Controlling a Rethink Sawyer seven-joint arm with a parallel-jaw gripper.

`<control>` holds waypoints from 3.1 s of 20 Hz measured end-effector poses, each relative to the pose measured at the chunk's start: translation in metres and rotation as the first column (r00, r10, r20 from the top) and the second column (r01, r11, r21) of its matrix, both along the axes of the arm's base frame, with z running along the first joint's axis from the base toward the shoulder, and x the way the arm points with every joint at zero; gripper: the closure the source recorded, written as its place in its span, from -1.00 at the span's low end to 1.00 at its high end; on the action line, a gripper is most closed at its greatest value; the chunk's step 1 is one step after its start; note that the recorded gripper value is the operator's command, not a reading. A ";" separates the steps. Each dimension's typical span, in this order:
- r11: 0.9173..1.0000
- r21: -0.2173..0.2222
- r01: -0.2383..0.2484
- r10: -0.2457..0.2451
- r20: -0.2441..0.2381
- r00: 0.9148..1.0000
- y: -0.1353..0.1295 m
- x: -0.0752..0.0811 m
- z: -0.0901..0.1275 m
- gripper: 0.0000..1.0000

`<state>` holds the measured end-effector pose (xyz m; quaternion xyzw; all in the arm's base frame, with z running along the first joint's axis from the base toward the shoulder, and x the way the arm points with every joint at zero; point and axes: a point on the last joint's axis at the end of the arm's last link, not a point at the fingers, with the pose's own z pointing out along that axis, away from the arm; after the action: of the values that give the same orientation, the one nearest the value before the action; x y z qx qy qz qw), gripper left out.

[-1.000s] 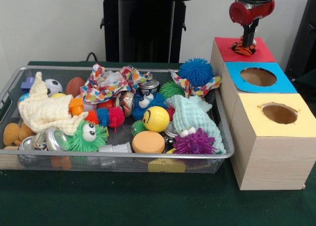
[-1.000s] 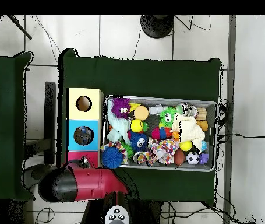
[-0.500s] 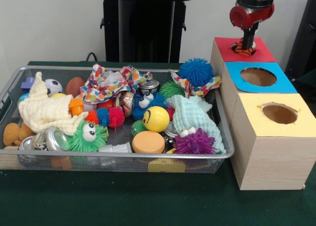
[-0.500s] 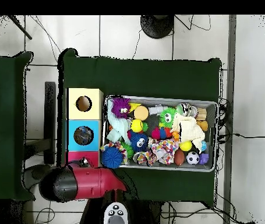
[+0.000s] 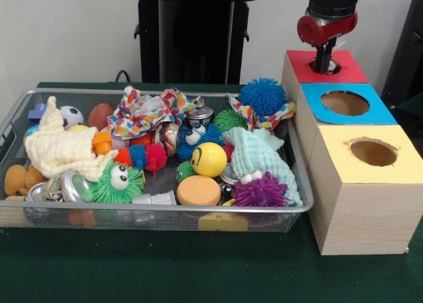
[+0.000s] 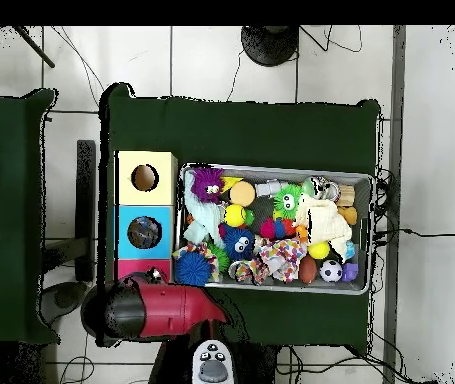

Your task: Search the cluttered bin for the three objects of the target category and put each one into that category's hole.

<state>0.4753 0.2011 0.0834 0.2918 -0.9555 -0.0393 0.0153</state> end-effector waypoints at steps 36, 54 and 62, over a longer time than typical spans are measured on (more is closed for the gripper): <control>0.999 -0.001 -0.034 0.034 -0.032 0.999 0.011 -0.002 0.067 1.00; 0.990 -0.016 0.141 -0.141 -0.018 0.990 -0.166 0.037 0.055 1.00; 0.991 -0.002 0.136 -0.136 0.009 0.991 -0.210 0.058 0.043 1.00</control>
<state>0.5330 -0.0085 0.1262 0.2262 -0.9733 -0.0376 0.0089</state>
